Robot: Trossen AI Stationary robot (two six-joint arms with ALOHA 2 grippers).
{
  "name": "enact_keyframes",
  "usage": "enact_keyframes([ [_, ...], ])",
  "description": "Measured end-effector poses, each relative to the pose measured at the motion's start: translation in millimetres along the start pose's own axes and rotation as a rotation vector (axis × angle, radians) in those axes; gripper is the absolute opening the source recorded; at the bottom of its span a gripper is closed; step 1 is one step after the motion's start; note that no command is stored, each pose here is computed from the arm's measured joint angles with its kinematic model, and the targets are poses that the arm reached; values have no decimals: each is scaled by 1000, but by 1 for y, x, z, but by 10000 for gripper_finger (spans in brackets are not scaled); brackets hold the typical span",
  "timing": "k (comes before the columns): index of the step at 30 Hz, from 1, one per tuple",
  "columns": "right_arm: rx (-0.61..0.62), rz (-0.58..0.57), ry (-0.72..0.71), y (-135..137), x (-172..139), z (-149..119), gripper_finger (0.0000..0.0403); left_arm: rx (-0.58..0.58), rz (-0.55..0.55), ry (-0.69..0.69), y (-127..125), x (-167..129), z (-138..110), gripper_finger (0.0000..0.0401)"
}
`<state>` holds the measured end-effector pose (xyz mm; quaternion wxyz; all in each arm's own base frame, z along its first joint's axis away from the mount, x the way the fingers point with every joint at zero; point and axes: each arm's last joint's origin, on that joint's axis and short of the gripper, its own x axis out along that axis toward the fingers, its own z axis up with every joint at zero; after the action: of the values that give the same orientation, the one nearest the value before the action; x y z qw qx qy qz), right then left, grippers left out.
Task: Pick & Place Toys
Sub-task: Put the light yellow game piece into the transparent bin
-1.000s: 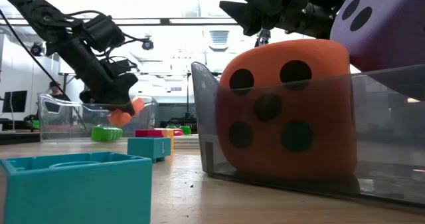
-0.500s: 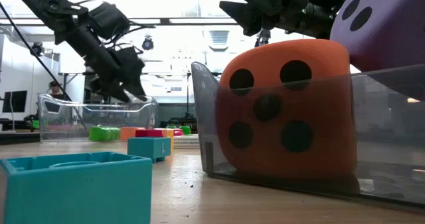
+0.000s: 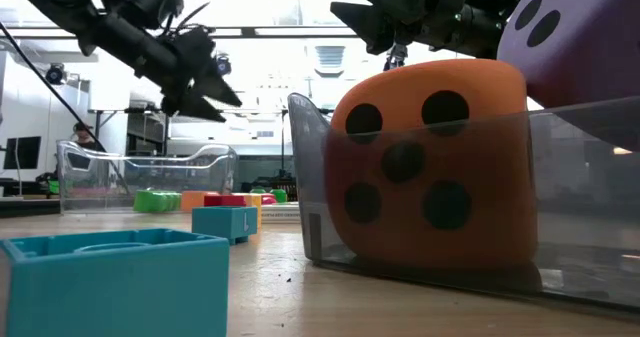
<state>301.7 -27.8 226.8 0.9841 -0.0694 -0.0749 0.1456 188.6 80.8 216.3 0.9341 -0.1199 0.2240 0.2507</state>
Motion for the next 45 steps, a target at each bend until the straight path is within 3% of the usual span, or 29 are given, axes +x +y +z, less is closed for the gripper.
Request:
enact_keyframes([
  [5, 0, 1, 0, 0, 0, 0, 339, 17, -182, 0, -19, -1, -4, 371],
  [16, -1, 0, -2, 0, 0, 0, 339, 77, -382, 46, -63, -13, -17, 371],
  [20, -1, 0, -2, 0, 0, 0, 339, 35, -429, 72, -74, -17, -21, 371],
  [32, 2, 0, -4, 0, 0, 1, 339, -252, -389, 171, -94, -18, -34, 371],
  [41, 16, -51, 0, -2, 0, 1, 339, -267, -357, 323, -131, 15, -36, 371],
  [45, 12, -78, -11, -2, -1, 5, 339, -273, -286, 421, -145, 28, -31, 371],
])
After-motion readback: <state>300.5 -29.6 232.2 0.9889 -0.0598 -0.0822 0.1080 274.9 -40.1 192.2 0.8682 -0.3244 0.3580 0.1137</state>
